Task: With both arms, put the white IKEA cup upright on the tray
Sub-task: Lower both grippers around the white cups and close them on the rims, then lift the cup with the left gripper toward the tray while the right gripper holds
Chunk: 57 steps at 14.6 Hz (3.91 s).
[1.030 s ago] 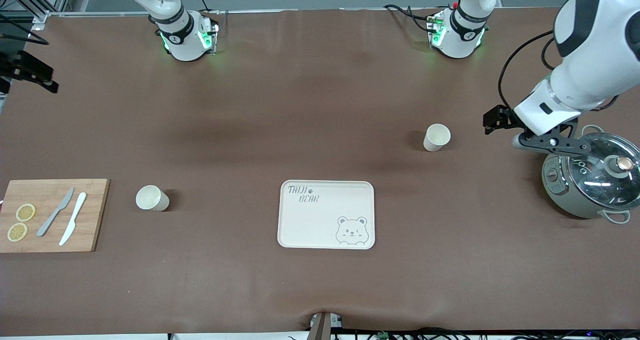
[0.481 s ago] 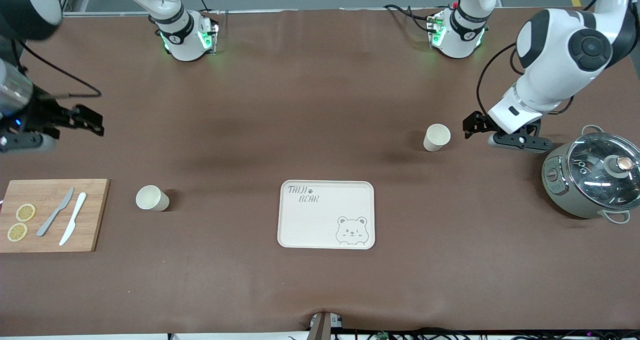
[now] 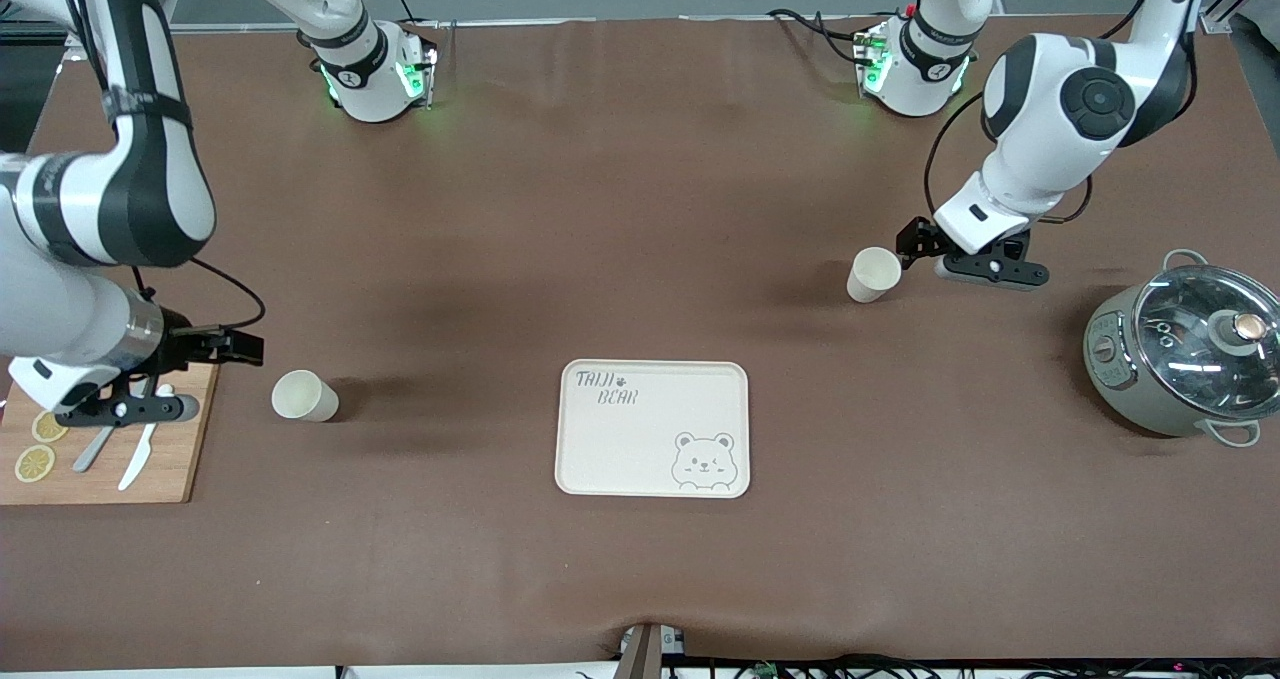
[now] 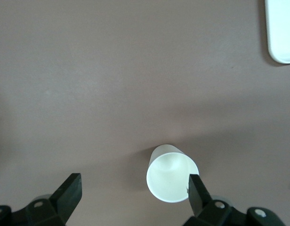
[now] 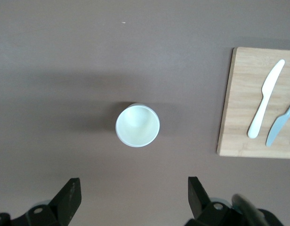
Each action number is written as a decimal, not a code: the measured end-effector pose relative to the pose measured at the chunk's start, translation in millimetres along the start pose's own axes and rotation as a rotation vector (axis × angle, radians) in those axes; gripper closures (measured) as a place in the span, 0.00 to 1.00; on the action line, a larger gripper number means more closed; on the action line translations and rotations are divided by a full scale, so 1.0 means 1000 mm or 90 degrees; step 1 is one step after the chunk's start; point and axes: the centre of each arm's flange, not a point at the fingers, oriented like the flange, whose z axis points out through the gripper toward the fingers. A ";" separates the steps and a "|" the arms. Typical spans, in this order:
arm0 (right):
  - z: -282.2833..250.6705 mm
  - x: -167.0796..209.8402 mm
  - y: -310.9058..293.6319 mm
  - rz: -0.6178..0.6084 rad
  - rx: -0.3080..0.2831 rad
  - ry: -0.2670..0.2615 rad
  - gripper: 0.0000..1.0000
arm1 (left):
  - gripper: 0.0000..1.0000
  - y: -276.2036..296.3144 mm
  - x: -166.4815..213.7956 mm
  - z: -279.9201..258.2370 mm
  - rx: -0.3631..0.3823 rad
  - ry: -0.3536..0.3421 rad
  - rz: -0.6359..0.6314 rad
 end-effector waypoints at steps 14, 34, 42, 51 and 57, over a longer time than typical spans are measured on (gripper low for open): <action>0.078 0.025 0.069 -0.144 0.040 0.061 0.00 | 0.00 0.008 -0.038 0.113 -0.015 0.032 -0.002; 0.159 0.023 0.058 -0.279 0.049 0.070 0.00 | 0.96 0.024 -0.055 0.127 -0.019 0.018 -0.062; 0.172 0.025 0.050 -0.293 0.052 0.062 0.00 | 0.96 0.029 -0.002 0.091 -0.028 0.044 -0.069; 0.196 0.024 0.043 -0.313 0.050 0.060 0.00 | 0.96 0.116 0.134 0.031 -0.028 -0.006 -0.121; 0.197 0.024 0.042 -0.313 0.048 0.063 0.00 | 0.96 0.213 0.154 0.054 -0.021 -0.022 -0.137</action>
